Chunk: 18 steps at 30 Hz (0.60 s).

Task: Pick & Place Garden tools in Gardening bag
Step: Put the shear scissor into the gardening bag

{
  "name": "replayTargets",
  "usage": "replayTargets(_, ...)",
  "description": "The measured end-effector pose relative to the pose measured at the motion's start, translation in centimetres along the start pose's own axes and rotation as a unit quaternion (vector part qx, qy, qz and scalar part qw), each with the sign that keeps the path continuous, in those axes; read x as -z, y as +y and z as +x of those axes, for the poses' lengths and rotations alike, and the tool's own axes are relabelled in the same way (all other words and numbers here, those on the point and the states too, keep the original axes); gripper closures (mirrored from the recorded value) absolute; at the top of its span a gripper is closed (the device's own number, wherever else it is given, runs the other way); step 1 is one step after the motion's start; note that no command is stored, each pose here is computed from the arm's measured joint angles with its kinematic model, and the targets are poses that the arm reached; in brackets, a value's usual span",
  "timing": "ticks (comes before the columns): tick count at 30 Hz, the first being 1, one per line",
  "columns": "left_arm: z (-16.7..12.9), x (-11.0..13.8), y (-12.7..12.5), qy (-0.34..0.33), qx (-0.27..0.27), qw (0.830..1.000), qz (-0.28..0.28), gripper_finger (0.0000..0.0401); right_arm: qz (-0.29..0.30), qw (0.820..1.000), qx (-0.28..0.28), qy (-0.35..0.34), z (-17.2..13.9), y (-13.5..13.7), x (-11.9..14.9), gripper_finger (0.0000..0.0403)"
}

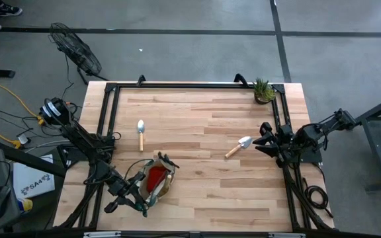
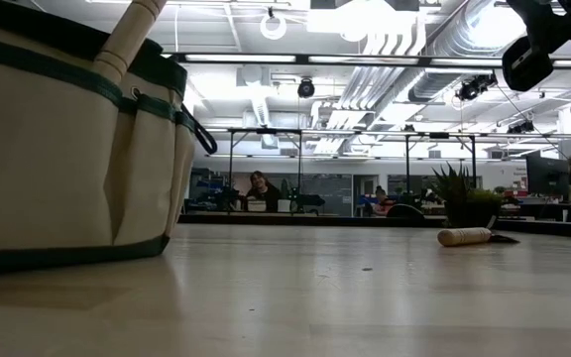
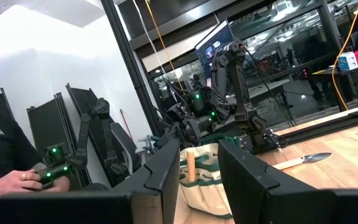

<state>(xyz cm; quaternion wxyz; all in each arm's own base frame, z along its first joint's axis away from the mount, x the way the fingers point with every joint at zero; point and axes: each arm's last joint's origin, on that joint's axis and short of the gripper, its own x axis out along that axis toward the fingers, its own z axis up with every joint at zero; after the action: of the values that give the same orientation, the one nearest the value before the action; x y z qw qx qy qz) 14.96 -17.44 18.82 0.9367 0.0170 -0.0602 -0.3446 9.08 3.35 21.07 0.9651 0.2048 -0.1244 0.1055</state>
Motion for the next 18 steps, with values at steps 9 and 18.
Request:
replayTargets(9, -0.01, 0.01, 0.18, 0.002, -0.031, 0.999, -0.014, 0.0333, 0.0, 1.0, 0.0, 0.0, 0.0, 0.0, 0.0, 0.03)
replayTargets(18, -0.02, -0.06, 0.31, -0.002, -0.052, 0.998, -0.041, 0.0303, 0.0, 1.0, 0.0, 0.0, 0.0, 0.0, 0.0, 0.03)
